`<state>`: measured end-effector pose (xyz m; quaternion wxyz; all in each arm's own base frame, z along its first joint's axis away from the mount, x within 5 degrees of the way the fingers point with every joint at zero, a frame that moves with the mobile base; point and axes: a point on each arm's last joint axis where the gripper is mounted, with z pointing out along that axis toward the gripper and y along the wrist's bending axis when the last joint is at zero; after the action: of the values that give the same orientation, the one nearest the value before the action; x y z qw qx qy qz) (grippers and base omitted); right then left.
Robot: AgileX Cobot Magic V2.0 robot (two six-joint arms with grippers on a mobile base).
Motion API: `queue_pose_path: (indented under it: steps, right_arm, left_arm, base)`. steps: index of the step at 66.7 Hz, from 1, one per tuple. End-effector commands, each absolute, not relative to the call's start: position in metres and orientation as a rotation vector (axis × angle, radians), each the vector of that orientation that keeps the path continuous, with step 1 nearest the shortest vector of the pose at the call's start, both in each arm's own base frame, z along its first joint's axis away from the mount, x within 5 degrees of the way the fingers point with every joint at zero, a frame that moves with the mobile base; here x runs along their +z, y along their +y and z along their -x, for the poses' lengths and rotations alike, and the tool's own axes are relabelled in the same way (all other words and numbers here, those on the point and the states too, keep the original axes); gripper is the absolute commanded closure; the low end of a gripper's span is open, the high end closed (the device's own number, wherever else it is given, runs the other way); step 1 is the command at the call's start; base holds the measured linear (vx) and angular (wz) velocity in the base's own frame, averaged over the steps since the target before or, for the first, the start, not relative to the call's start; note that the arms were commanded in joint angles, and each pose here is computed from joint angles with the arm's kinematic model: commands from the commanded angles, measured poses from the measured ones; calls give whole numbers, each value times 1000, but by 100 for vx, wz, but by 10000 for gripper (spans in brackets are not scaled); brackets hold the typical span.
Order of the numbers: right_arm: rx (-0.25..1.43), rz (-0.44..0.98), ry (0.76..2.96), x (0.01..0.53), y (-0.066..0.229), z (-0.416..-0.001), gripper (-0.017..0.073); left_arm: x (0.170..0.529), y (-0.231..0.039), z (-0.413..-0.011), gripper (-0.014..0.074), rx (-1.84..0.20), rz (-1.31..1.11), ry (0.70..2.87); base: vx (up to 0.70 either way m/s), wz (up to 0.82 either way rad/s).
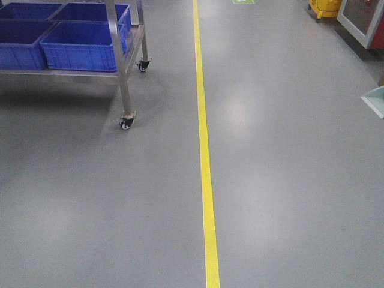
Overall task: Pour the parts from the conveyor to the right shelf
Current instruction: 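Drive along the yellow-lined aisle toward the shelf racks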
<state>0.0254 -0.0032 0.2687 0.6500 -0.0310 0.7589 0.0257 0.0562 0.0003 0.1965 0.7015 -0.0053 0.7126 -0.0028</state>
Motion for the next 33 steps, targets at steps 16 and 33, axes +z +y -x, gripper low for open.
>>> queue_pose_path:
  steps: [16, 33]
  right_arm:
    - [50, 82, 1609, 284, -3, -23, 564]
    - [50, 82, 1609, 284, -3, -23, 564]
  left_arm:
    - [212, 0, -54, 600, -22, 17, 1484]
    - [212, 0, -54, 600, -22, 17, 1484]
  base:
    - [73, 3]
    - [70, 8]
